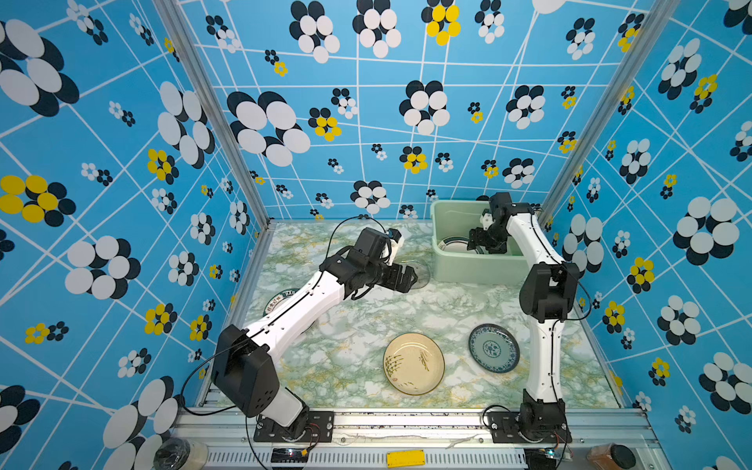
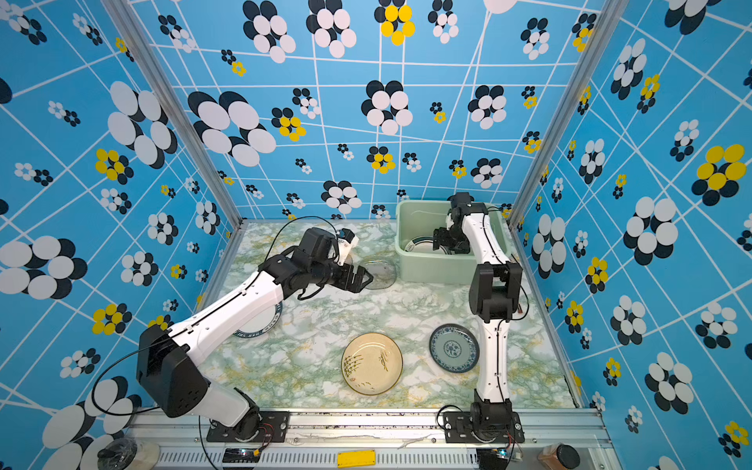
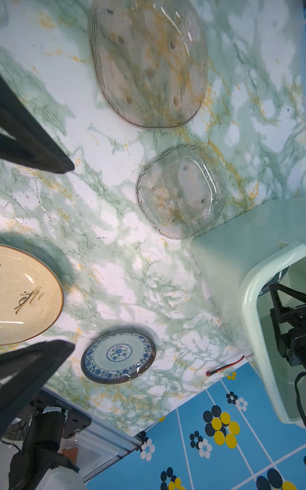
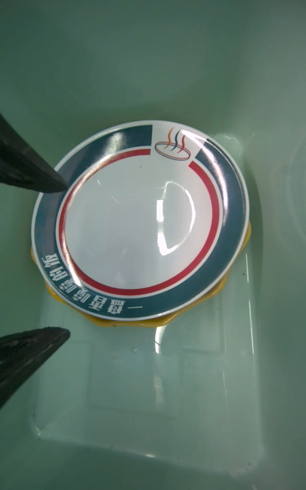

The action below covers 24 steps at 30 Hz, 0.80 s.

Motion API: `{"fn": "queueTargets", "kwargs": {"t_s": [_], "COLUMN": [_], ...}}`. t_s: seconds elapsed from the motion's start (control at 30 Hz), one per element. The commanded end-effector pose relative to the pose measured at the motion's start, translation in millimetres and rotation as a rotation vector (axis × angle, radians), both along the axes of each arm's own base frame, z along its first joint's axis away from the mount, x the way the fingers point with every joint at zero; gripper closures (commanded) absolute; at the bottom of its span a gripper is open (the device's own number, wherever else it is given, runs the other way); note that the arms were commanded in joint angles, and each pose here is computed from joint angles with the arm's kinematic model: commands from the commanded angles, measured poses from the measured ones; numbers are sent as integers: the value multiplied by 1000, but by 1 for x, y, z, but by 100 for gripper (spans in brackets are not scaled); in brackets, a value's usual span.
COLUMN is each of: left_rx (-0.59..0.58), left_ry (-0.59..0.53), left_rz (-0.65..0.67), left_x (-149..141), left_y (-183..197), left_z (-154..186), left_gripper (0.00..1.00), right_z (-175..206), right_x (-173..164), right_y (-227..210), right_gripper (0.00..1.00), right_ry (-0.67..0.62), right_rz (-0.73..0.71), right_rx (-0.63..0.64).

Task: Place the plates into the plastic bin on the countertop
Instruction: Place the plate in the plastic bin, then pick up the plate from the middle-left of the table.

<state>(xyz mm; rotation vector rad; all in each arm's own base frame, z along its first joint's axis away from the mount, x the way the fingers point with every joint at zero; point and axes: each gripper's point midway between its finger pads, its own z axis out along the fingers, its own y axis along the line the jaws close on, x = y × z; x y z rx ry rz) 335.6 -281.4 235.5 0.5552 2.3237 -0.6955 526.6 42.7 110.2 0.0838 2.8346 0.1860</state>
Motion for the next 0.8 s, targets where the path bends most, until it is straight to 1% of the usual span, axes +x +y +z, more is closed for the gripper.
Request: {"fn": "queueTargets", "kwargs": {"t_s": [0.0, 0.2, 0.3, 0.4, 0.5, 0.57, 0.67, 0.73, 0.77], "left_rx": [16, 21, 27, 25, -5, -54, -105, -114, -107], "left_ry": [-73, -132, -174, -195, -144, -94, -36, 1, 23], "left_rz": [30, 102, 163, 240, 349, 431, 576, 655, 682], "left_x": [-1, 2, 2, 1, -3, -7, -18, -28, -34], "left_y": [15, 39, 58, 82, 115, 138, 172, 191, 199], "left_z": [24, 42, 56, 69, 74, 78, 79, 75, 73], "left_gripper": [1, 1, 1, 1, 1, 1, 1, 1, 1], "right_z": [6, 38, 70, 113, 163, 190, 220, 234, 242], "right_x": [-5, -1, 2, 3, -5, -14, -30, -41, -50], "right_y": [-4, 2, 8, 14, 22, 30, 48, 58, 78], "right_gripper": [18, 18, 18, 18, 19, 20, 21, 22, 22], "right_ry": [16, -46, -117, -213, -317, -366, -417, -444, -458], "right_rz": [2, -12, -20, -28, -37, -50, -53, -70, -50], "right_rx": [-34, 9, 52, 100, 164, 214, 283, 331, 375]}}
